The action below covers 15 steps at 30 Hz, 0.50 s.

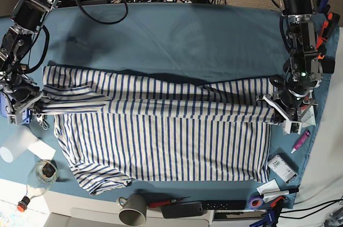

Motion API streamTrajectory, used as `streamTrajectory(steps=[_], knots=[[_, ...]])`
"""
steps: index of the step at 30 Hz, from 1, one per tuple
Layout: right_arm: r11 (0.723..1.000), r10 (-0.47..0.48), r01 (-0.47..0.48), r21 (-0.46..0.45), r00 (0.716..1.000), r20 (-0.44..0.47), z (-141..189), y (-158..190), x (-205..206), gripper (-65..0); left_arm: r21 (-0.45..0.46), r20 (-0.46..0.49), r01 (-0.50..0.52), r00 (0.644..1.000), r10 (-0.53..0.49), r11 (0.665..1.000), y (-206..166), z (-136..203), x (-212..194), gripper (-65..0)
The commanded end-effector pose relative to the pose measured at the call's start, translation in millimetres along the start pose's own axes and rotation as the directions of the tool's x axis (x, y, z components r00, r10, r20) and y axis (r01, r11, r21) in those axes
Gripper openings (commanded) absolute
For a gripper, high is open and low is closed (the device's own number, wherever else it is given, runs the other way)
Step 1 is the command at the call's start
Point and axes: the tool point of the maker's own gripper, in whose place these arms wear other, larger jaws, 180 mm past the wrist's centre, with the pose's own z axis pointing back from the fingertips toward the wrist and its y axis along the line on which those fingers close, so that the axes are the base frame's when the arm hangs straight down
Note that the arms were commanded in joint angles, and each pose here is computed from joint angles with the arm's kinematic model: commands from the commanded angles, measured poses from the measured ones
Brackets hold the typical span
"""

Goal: Fold the T-shirt properly
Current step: 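Lower the folded edge onto the shirt and open both grippers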

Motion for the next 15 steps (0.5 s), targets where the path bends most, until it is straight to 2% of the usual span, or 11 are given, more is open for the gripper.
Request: streamTrajectory(steps=[1, 6, 15], knots=[[0.999, 0.032, -0.030, -0.037, 0.998, 0.059, 6, -11, 26, -65.0, 0.023, 0.060, 0.012, 0.998, -0.014, 1.000, 8, 3, 21, -65.0], [0.997, 0.067, -0.066, -0.038, 0.998, 0.024, -6, -1, 29, -65.0, 0.023, 0.059, 0.013, 0.998, -0.014, 1.000, 8, 3, 21, -65.0], [0.999, 0.005, -0.003, -0.035, 0.998, 0.061, -18, -5, 40, -65.0, 0.023, 0.046, 0.008, 0.999, -0.009, 1.000, 9, 0, 16, -65.0]])
